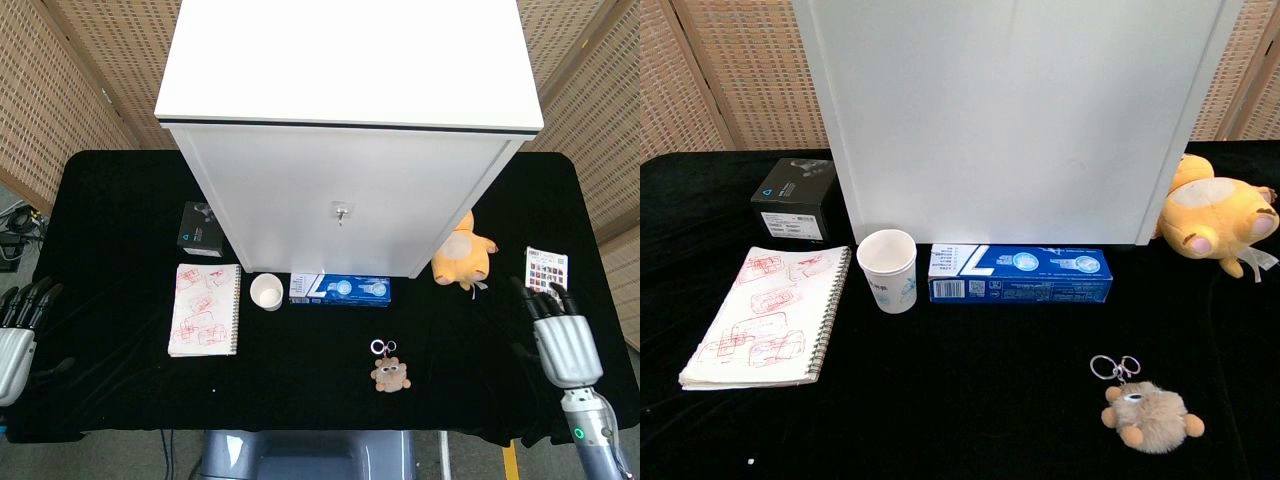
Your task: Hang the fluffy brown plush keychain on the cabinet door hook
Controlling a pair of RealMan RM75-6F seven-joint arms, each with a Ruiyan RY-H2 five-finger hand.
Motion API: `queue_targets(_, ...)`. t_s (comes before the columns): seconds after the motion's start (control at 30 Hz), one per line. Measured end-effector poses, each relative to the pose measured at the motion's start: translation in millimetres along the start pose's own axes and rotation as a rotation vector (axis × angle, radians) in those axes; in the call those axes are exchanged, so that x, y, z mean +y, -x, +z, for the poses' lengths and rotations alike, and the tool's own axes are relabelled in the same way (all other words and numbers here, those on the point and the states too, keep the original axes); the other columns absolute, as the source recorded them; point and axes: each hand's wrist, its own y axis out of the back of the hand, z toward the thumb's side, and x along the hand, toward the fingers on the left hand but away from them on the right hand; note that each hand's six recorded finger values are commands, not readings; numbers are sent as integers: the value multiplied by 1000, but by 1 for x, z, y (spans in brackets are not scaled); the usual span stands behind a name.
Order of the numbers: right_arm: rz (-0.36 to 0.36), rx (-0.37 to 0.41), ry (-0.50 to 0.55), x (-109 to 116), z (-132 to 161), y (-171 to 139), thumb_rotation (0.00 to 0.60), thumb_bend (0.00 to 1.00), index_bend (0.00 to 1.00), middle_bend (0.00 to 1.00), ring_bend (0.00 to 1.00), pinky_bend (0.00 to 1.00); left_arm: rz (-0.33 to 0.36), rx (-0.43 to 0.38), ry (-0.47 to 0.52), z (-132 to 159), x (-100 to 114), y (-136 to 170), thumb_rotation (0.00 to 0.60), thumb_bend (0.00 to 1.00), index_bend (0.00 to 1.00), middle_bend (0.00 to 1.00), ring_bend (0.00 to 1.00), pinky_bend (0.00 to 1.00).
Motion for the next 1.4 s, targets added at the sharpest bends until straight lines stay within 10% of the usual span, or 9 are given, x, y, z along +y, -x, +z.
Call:
queue_targets(0.23, 200, 170, 41, -36, 52, 48, 600, 244, 531, 898, 897, 1000, -16, 5, -10, -1, -8, -8, 600, 0, 0, 0, 0, 0)
queue_targets(0.73, 499, 206, 193, -109, 135, 94, 600, 511, 572, 926, 923, 1000, -39, 57, -20, -11, -14, -17, 600, 0, 0, 0, 0, 0)
queue_targets(1.4, 551, 229, 111, -141, 173, 104, 600, 536, 567, 925, 924, 1000, -57, 62, -30, -9, -20, -18, 600, 0, 0, 0, 0, 0)
